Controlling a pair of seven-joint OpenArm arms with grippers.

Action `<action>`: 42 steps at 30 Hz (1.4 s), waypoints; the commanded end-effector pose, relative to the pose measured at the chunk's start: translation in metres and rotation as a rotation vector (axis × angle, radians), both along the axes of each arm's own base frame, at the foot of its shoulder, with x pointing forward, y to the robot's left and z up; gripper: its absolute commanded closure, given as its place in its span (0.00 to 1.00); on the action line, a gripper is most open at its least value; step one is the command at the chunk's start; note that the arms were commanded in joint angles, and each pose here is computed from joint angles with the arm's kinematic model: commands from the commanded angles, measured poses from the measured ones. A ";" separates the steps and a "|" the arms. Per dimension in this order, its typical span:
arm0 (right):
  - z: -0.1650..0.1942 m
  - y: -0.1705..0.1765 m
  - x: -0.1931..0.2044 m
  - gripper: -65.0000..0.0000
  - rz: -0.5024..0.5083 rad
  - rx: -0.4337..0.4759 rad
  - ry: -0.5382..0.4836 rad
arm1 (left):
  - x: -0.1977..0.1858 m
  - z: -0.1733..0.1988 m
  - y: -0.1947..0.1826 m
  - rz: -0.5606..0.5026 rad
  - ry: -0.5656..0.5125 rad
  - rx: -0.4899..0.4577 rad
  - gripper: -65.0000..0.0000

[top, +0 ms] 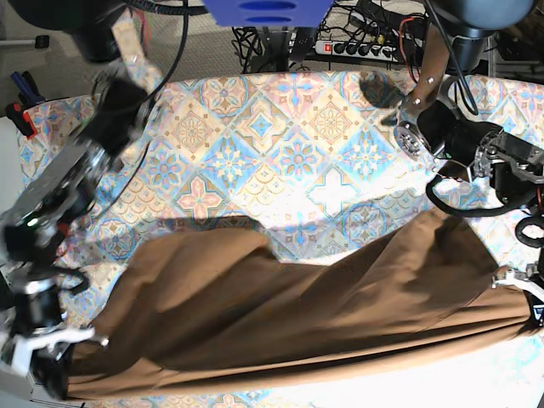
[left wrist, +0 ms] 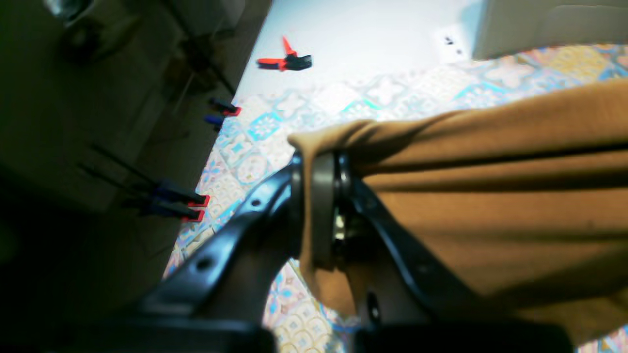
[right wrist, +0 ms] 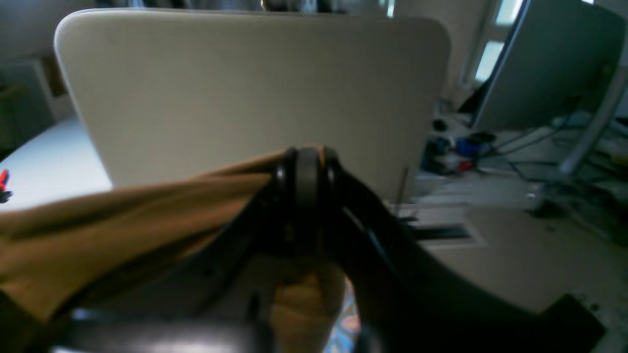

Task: Layout the t-shirt on the table in an organized manner, then fold the t-shirt properly
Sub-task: 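Lay the shirt down on the table and open both grippers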

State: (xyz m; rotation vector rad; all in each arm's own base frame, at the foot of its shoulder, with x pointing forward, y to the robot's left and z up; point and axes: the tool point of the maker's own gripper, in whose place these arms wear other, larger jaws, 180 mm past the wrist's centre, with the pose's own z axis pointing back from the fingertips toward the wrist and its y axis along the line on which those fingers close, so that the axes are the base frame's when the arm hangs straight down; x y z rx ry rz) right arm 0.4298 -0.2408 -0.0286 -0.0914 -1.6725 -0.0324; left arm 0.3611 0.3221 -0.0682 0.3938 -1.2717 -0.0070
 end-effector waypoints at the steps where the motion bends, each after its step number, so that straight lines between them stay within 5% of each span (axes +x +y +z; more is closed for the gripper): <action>1: 0.028 -0.008 -0.004 1.00 -0.029 -0.017 -0.051 | -0.003 0.013 0.006 0.024 -0.032 0.022 1.00; 7: 0.028 -0.016 -0.001 1.00 -0.045 -0.024 0.017 | -0.010 -0.026 0.006 0.023 0.080 0.020 1.00; 10: -0.003 -0.016 -0.003 1.00 -0.044 -0.025 0.085 | -0.011 -0.055 -0.009 -0.017 0.158 0.014 1.00; 22: -0.014 -0.014 -0.003 1.00 -0.034 -0.007 0.015 | -0.012 -0.066 -0.011 -0.026 0.195 0.018 1.00; 31: -0.080 0.016 0.099 1.00 0.120 0.117 0.228 | 0.046 -0.180 -0.033 -0.172 0.519 -0.091 1.00; 37: -0.178 0.022 0.132 1.00 0.160 0.134 0.362 | 0.075 -0.220 -0.046 -0.242 0.452 -0.188 1.00; 42: -0.198 0.034 0.162 1.00 0.173 0.190 0.325 | 0.088 -0.227 -0.037 -0.156 0.353 -0.286 1.00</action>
